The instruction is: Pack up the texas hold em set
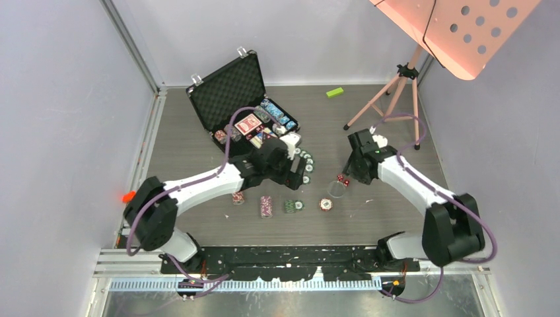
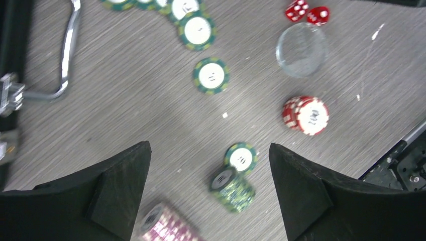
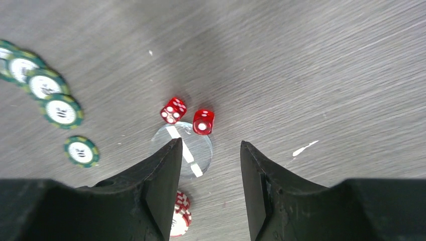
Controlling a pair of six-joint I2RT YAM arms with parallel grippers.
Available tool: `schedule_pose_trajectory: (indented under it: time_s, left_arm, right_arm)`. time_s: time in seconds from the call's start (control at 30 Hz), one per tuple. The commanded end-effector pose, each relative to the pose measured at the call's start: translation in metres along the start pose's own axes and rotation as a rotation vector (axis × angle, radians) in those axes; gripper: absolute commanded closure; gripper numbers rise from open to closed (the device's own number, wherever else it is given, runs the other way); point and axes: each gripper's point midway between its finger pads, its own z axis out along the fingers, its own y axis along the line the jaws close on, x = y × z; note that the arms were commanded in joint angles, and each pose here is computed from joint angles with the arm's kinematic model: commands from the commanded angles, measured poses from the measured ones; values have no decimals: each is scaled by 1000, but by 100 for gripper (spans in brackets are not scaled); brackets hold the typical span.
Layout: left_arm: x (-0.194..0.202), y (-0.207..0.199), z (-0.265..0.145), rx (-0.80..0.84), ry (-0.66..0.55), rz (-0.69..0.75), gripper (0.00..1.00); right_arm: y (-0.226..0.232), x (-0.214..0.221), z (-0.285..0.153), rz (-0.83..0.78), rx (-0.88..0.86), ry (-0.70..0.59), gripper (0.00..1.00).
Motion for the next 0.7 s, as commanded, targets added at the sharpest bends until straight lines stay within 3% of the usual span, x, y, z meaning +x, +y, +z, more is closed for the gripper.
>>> schedule_pose_trajectory:
  time_s: [0.0,0.1,0.27,0.67]
  left_arm:
    - [-32,-39,20,56,-74,34,11]
    - [-36,-66,37,105,-82,89,12]
    - [-44,-91,63,162,-75,209,15]
    - [-48,-116,113,295,-16,487,29]
  right_arm:
    - [-11,-40,-44,29,11,-169,48]
    - [-35,-56,-66,89,80,-279,50]
    - [-55,-68,-105,159,40,-419,47]
    - [-75,-72,-146,258,-36,-544,46]
